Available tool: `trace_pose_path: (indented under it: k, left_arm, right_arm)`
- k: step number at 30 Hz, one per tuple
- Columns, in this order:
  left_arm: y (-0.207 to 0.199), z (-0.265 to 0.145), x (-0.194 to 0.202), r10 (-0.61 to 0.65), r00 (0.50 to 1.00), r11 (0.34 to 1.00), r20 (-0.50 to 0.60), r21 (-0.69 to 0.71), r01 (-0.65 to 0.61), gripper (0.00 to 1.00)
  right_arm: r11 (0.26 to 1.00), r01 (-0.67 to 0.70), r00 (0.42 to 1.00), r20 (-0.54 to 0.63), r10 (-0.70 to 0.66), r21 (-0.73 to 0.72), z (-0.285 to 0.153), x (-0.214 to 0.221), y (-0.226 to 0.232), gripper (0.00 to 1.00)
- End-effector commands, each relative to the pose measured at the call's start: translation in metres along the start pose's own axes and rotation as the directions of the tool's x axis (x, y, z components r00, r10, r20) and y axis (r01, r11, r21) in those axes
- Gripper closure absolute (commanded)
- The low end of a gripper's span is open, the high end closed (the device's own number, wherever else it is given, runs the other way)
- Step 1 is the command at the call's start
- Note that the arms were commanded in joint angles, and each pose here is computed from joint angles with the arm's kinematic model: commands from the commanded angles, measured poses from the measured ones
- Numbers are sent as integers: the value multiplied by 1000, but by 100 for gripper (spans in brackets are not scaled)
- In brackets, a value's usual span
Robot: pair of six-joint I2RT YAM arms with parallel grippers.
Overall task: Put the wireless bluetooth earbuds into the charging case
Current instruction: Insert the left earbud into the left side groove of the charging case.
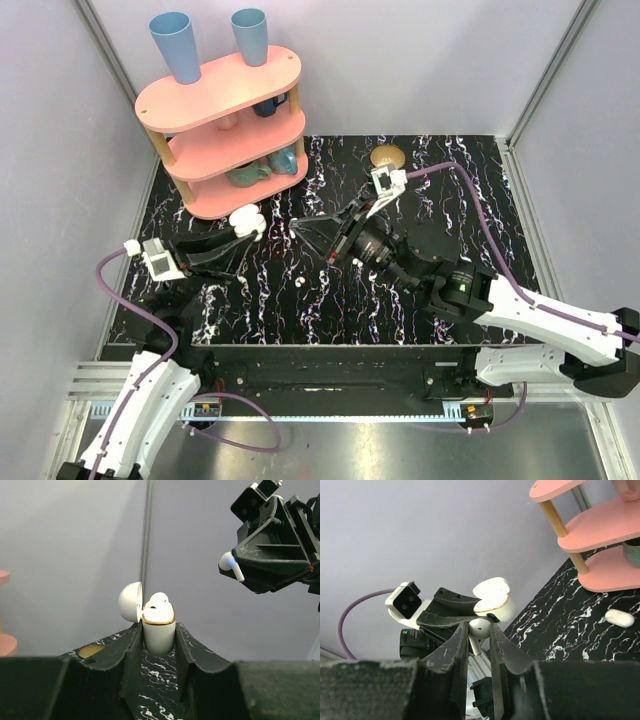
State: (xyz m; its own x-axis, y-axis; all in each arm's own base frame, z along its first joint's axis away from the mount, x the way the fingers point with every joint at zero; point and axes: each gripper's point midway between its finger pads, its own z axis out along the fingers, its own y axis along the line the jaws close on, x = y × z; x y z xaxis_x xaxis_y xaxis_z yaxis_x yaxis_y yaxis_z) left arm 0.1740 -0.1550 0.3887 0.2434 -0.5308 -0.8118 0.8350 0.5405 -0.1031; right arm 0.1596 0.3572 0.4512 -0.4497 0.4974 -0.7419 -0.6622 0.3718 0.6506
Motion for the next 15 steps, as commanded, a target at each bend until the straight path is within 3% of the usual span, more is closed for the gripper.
trace_pose_path:
  k: [1, 15]
  left_arm:
    - [-10, 10, -17, 82, 995, 996, 62, 34, -84, 100]
    - [-8, 14, -10, 116, 992, 993, 49, -20, -115, 100]
  right_arm:
    - [996, 32, 995, 96, -23, -89, 5, -22, 32, 93]
    - [994, 96, 991, 95, -90, -57, 25, -2, 44, 93]
